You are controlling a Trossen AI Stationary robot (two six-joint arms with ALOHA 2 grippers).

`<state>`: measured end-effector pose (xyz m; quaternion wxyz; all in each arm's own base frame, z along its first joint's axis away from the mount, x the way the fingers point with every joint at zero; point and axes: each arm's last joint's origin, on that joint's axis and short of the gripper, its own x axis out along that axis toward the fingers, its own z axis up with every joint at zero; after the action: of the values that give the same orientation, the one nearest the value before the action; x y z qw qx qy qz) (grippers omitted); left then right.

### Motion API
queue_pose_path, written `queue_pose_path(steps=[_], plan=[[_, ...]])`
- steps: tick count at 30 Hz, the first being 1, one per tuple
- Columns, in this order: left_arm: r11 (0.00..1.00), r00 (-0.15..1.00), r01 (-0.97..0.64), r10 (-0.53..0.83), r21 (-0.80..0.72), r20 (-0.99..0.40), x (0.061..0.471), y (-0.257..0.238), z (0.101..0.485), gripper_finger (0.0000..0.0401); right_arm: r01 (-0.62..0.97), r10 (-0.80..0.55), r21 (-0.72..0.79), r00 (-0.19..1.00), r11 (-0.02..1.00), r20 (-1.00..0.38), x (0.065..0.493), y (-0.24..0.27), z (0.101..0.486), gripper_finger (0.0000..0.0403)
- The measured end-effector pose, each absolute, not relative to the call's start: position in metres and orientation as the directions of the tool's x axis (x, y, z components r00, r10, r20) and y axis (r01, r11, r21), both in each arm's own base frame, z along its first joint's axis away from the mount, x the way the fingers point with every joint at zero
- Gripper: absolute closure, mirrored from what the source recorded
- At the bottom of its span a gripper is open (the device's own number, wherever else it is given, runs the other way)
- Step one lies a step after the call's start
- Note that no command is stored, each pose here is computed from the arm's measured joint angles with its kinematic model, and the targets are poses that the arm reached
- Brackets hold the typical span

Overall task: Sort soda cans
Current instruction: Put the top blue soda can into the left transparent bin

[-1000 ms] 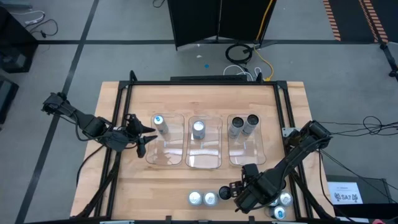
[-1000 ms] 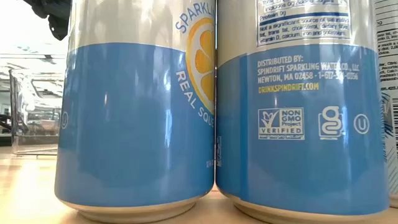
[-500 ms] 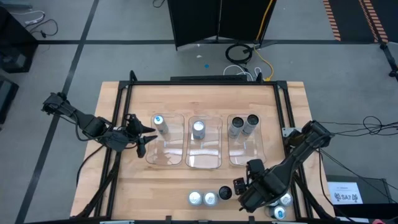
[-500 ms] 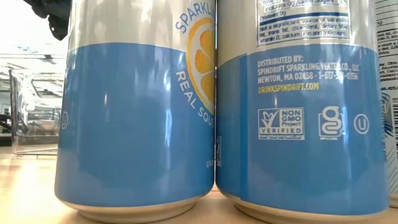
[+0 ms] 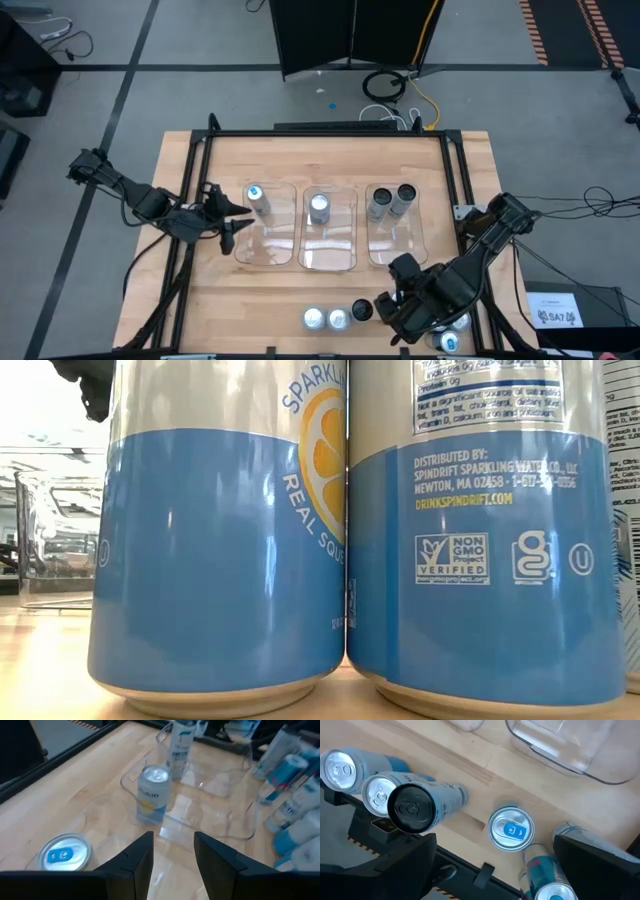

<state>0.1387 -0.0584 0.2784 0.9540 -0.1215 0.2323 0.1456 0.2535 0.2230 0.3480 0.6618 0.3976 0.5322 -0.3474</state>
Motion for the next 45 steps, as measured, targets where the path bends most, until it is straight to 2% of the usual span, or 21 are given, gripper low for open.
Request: queue_pose_path(steps=[5,11,14,17,24,30,35,39,45], plan=[[0.889,0.843,-0.384,0.228,-0.249,-0.487,0.139,-0.056,0.280,0.0221,0.861,-0.068,0.143,0.202,0.489,-0.977,0.253,0.222,0.348,0.0009],[0.799,0.798,-0.507,0.293,-0.324,-0.527,0.137,-0.047,0.276,0.0111,0.799,-0.194,0.142,0.308,0.584,-0.931,0.256,0.218,0.349,0.0009],[0.761,0.801,-0.527,0.295,-0.379,-0.521,0.138,-0.046,0.276,0.0059,0.765,-0.200,0.125,0.317,0.632,-0.927,0.257,0.218,0.349,0.0009],[0.751,0.813,-0.519,0.285,-0.408,-0.508,0.140,-0.047,0.278,0.0031,0.752,-0.178,0.154,0.340,0.641,-0.923,0.259,0.220,0.350,0.0009],[0.733,0.847,-0.491,0.275,-0.471,-0.455,0.144,-0.049,0.284,0.0021,0.713,-0.089,0.286,0.439,0.640,-0.894,0.269,0.229,0.353,0.0009],[0.706,0.857,-0.475,0.237,-0.526,-0.457,0.145,-0.050,0.284,0.0021,0.646,-0.075,0.272,0.456,0.714,-0.887,0.272,0.230,0.353,0.0009],[0.699,0.877,-0.431,0.174,-0.571,-0.448,0.150,-0.055,0.286,0.0021,0.663,-0.115,0.180,0.375,0.726,-0.920,0.265,0.224,0.351,0.0009],[0.699,0.880,-0.421,0.158,-0.579,-0.449,0.156,-0.058,0.284,0.0021,0.724,-0.097,0.121,0.251,0.679,-0.963,0.257,0.221,0.348,0.0009],[0.702,0.880,-0.404,0.123,-0.587,-0.458,0.164,-0.062,0.282,0.0021,0.780,-0.081,0.095,0.184,0.619,-0.979,0.256,0.227,0.321,0.0009]])
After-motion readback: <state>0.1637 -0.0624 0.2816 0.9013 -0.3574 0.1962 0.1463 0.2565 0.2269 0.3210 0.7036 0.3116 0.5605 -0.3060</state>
